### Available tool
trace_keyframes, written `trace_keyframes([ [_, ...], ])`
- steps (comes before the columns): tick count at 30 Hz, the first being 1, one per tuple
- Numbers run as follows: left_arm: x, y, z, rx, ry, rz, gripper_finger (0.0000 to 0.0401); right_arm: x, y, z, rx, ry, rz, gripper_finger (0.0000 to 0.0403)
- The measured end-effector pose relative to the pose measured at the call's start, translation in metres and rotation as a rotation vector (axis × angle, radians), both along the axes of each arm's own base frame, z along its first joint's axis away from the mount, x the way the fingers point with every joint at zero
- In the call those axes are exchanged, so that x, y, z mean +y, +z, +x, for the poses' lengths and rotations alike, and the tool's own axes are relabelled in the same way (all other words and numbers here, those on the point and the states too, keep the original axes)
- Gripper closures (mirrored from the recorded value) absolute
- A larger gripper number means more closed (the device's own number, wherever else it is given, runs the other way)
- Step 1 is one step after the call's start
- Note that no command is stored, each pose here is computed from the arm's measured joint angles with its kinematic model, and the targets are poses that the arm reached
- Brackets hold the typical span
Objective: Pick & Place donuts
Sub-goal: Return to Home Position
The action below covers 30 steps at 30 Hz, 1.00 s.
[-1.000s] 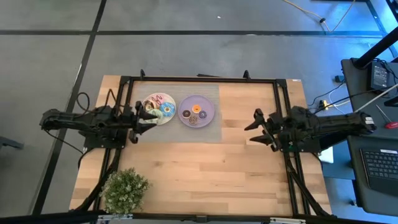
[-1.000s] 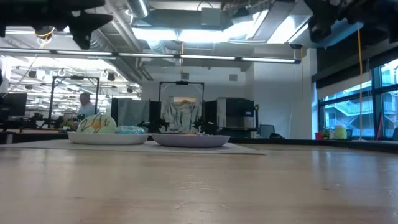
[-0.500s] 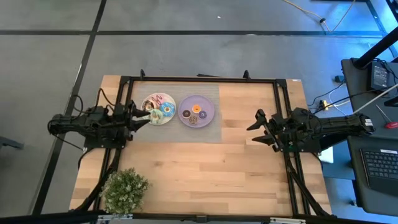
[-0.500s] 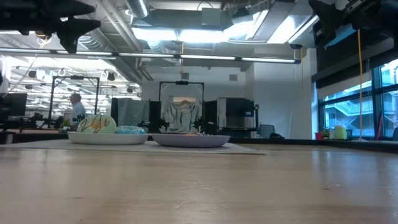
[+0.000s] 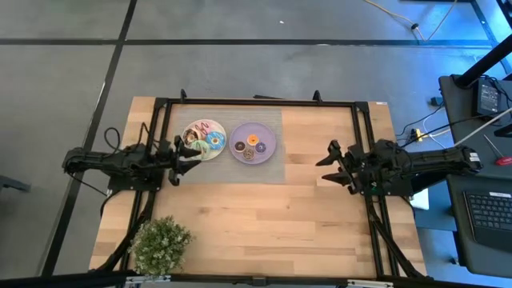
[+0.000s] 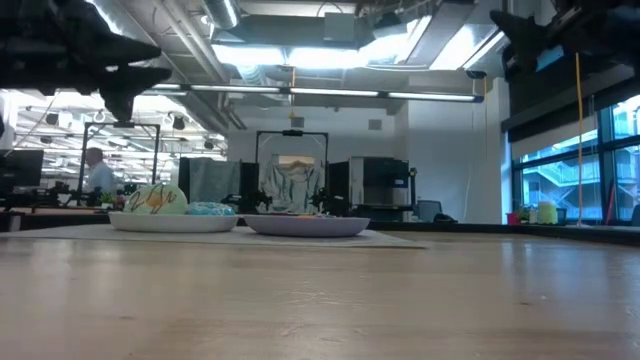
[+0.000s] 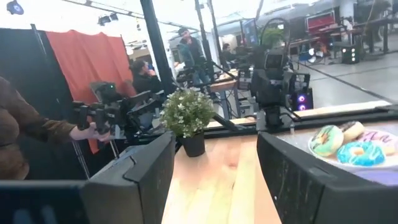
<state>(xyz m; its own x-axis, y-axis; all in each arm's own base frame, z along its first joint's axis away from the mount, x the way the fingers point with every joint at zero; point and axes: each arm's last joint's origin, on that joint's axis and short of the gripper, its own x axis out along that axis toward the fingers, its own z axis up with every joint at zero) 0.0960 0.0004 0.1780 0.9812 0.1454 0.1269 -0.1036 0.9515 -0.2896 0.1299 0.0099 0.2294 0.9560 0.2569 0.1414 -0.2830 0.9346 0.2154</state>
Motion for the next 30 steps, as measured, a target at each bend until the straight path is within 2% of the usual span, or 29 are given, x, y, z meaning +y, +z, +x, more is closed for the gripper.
trace_keyframes([
  [6,0.0,-0.002,0.0,0.025,0.011,-0.015,0.0231,0.0,-0.01,-0.001,-0.056,-0.003,-0.016,0.0173],
  [11,0.0,-0.004,0.0,0.04,0.013,-0.007,0.0232,0.0,-0.031,-0.003,-0.052,-0.008,-0.005,0.0173],
  [13,0.0,-0.004,0.0,0.04,0.015,-0.009,0.0231,0.0,-0.038,-0.007,-0.107,-0.007,0.004,0.0173],
  [16,0.0,-0.004,0.0,0.041,0.014,-0.013,0.0231,-0.001,-0.033,-0.008,-0.154,-0.016,-0.031,0.0173],
  [20,0.0,-0.004,0.001,0.044,0.014,-0.012,0.0232,-0.002,-0.038,-0.008,-0.119,-0.025,-0.02,0.0173],
  [26,0.0,-0.005,0.001,0.051,0.013,-0.012,0.0231,-0.008,-0.045,-0.011,-0.029,-0.189,0.021,0.0173],
  [30,0.0,-0.005,0.001,0.051,0.012,-0.012,0.0232,-0.008,-0.044,-0.018,-0.044,-0.215,0.002,0.0173],
])
